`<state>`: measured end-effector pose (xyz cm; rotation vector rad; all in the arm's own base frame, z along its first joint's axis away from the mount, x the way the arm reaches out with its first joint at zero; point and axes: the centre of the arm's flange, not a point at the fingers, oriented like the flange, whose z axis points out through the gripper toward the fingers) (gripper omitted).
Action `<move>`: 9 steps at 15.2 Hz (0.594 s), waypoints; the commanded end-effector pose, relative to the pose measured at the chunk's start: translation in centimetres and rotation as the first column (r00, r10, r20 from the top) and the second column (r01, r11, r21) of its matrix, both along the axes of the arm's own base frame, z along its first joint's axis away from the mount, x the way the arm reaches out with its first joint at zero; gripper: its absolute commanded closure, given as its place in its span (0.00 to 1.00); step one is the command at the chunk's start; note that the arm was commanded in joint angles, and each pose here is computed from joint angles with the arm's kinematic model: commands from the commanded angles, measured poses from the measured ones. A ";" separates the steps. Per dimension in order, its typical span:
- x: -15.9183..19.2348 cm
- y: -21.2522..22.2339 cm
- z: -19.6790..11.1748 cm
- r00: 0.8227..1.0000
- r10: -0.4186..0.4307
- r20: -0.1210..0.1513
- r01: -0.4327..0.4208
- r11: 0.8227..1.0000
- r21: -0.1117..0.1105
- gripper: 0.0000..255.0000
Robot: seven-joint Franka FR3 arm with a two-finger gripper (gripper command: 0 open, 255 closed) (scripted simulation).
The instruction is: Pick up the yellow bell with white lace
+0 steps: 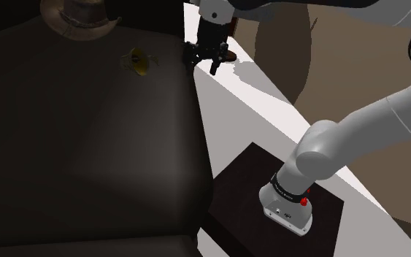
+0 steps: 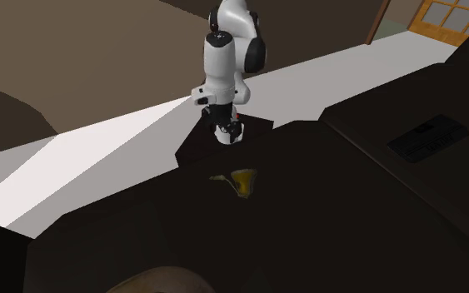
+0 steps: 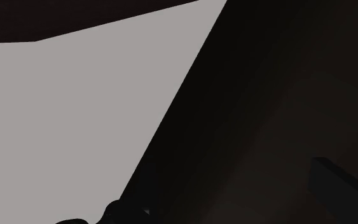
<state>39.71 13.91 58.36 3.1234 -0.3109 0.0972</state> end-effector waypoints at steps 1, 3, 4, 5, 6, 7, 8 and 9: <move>1.3 2.0 0.8 1.000 -0.007 0.020 0.007 1.000 -0.004 0.00; 2.6 4.1 1.4 0.999 -0.012 0.039 0.013 1.000 -0.010 0.00; 3.3 5.1 1.7 0.999 -0.015 0.049 0.015 1.000 -0.012 0.00; 3.9 6.2 2.0 0.998 -0.017 0.058 0.018 1.000 -0.015 0.00; 4.6 7.2 2.3 0.998 -0.020 0.068 0.021 1.000 -0.018 0.00; 5.2 8.3 2.6 0.997 -0.023 0.077 0.024 0.999 -0.020 0.00; 5.9 9.3 2.9 0.996 -0.025 0.087 0.027 0.999 -0.023 0.00; 6.5 10.4 3.2 0.995 -0.028 0.096 0.030 0.999 -0.026 0.00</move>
